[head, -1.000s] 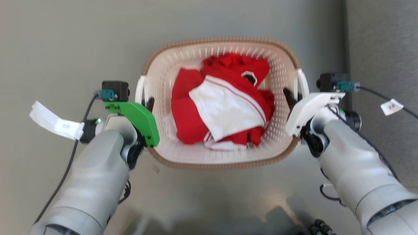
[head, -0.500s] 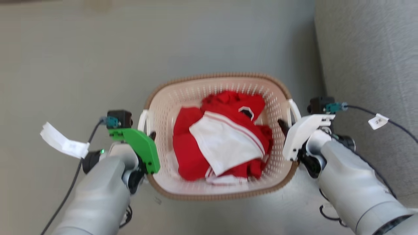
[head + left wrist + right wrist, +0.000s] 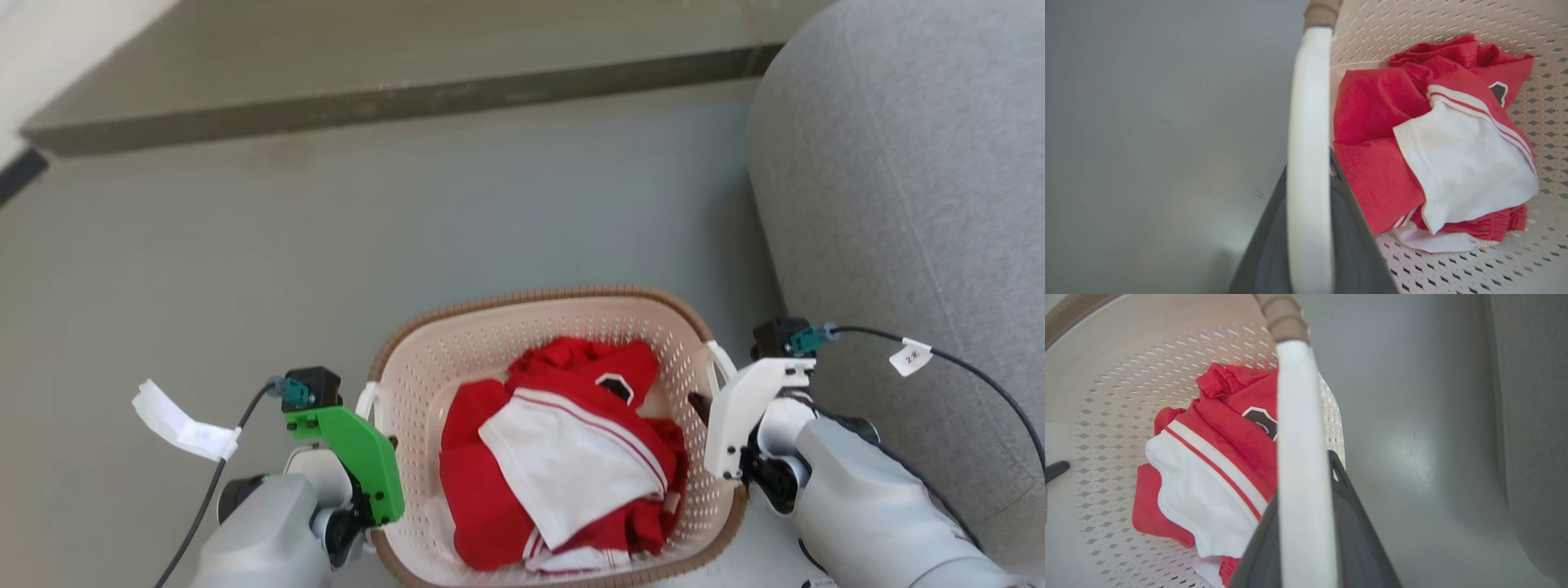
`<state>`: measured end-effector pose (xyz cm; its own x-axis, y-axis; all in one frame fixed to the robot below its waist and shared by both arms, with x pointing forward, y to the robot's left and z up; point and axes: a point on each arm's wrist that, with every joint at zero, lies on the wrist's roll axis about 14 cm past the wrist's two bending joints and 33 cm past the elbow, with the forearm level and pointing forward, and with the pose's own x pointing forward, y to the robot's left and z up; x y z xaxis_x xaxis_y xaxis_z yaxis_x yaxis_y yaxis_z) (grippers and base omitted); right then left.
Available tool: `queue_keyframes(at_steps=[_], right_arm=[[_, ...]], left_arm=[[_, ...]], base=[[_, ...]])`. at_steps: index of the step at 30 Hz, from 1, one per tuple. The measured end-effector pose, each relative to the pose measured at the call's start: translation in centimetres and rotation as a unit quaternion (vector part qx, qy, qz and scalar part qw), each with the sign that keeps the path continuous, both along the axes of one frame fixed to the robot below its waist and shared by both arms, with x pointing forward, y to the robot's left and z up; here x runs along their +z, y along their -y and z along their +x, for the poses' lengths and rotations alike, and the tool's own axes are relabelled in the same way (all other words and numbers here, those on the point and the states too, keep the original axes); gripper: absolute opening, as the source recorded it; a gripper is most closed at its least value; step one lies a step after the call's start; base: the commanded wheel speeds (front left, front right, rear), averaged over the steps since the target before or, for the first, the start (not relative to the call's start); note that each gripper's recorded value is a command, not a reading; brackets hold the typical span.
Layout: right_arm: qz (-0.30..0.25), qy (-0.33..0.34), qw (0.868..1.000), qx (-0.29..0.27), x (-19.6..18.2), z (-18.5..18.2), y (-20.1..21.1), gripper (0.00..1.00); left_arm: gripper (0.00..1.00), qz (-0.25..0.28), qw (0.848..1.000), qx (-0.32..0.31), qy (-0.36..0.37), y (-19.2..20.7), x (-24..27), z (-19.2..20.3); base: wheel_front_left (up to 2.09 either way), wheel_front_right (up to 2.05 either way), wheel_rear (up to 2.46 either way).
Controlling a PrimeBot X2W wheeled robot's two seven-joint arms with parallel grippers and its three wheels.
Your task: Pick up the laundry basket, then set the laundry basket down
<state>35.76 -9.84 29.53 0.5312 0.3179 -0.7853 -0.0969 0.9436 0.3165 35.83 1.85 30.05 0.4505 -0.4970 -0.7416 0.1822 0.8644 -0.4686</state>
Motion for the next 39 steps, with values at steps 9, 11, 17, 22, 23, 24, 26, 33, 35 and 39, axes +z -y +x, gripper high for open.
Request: queue_keyframes(at_steps=[9,11,17,22,23,24,26,33,35,39], right_arm=[[0.01,0.001,1.0,-0.004,1.8,-2.3,-0.3,0.0],[0.011,0.006,1.0,-0.004,2.3,-2.4,-0.3,0.0],[0.011,0.016,1.0,-0.001,3.2,-2.3,-0.4,0.0],[0.011,0.012,1.0,0.004,3.3,-2.5,-0.5,0.0],[0.011,0.011,1.0,0.005,3.3,-2.5,-0.5,0.0],[0.011,0.01,1.0,0.005,3.3,-2.5,-0.5,0.0],[0.01,0.011,1.0,0.008,3.3,-2.5,-0.5,0.0],[0.006,0.01,1.0,0.011,3.4,-2.6,-0.5,0.0],[0.005,0.01,1.0,0.012,3.3,-2.7,-0.5,0.0],[0.007,0.003,1.0,0.012,3.2,-2.8,-0.5,0.0]], left_arm=[[0.0,0.007,1.0,-0.006,0.005,-0.3,1.9,-1.9],[0.0,0.008,1.0,-0.005,0.01,-0.3,2.4,-1.9],[0.0,0.009,1.0,-0.007,0.023,-0.3,3.4,-1.7],[0.0,0.011,1.0,-0.009,0.022,-0.4,3.5,-1.9],[0.0,0.012,1.0,-0.009,0.021,-0.4,3.4,-1.9],[0.0,0.01,1.0,-0.008,0.02,-0.4,3.5,-1.9],[0.0,0.01,1.0,-0.008,0.019,-0.4,3.5,-2.0],[0.0,0.011,1.0,-0.012,0.017,-0.3,3.5,-2.1],[0.0,0.01,1.0,-0.012,0.014,-0.3,3.4,-2.2],[0.0,0.011,1.0,-0.013,0.01,-0.3,3.3,-2.4]], base=[[0.0,0.0,0.0],[0.0,0.0,0.0],[0.0,0.0,0.0],[0.0,0.0,0.0],[0.0,0.0,0.0],[0.0,0.0,0.0],[0.0,0.0,0.0],[0.0,0.0,0.0],[0.0,0.0,0.0],[0.0,0.0,0.0]])
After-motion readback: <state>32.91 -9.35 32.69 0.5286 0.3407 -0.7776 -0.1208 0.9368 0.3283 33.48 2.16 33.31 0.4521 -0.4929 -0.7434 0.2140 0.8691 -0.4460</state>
